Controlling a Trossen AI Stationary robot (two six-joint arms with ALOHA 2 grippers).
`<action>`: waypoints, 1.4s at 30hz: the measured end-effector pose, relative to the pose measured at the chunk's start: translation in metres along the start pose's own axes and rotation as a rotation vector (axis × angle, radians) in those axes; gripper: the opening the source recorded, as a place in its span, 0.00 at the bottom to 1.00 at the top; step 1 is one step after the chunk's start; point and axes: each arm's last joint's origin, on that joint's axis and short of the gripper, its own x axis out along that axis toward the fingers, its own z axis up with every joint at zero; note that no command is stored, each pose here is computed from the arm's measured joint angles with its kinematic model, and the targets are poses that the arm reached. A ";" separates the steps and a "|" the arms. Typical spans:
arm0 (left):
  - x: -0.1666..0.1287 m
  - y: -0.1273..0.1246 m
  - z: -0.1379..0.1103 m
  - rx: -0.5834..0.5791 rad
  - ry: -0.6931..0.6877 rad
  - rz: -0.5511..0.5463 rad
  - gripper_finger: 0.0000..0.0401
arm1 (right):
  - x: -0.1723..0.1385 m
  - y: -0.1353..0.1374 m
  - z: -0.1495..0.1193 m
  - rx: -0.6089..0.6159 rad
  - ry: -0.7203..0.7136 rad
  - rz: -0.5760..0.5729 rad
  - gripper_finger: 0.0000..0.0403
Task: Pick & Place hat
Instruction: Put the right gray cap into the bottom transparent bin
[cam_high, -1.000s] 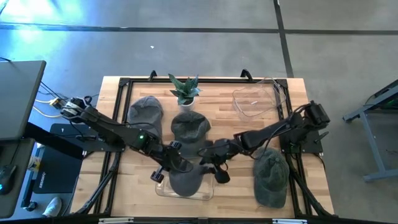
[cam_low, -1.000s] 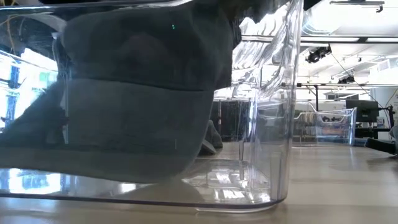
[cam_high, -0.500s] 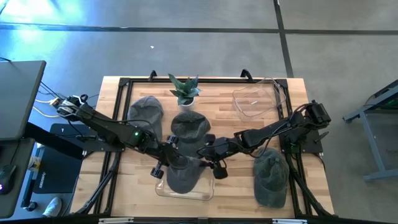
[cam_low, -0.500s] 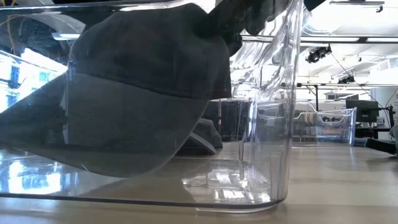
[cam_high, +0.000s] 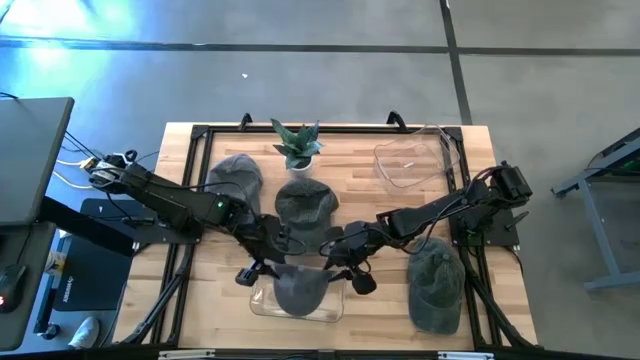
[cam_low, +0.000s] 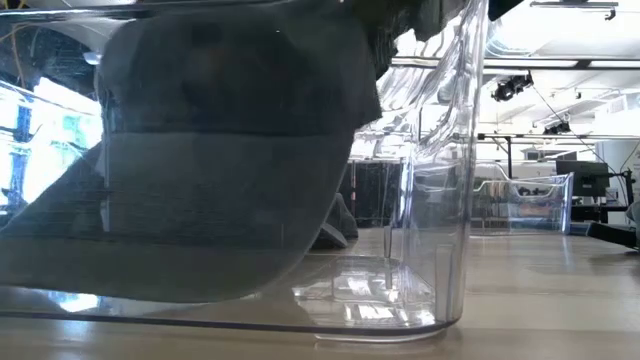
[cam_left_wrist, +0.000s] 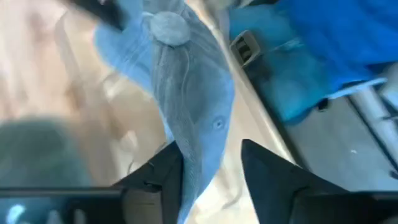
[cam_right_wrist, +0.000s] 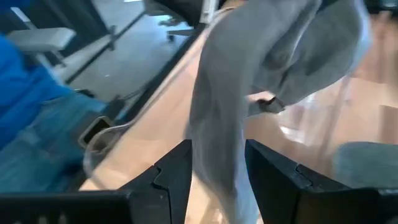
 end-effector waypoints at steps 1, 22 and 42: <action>0.001 0.000 0.002 0.019 -0.014 -0.023 0.41 | 0.000 0.000 0.000 0.000 0.000 0.014 0.35; -0.003 -0.030 0.012 0.159 -0.127 -0.137 0.43 | -0.006 0.019 0.016 -0.194 -0.121 0.113 0.50; 0.041 -0.017 0.022 0.117 -0.205 -0.077 0.43 | 0.016 0.036 0.013 -0.237 -0.179 0.173 0.04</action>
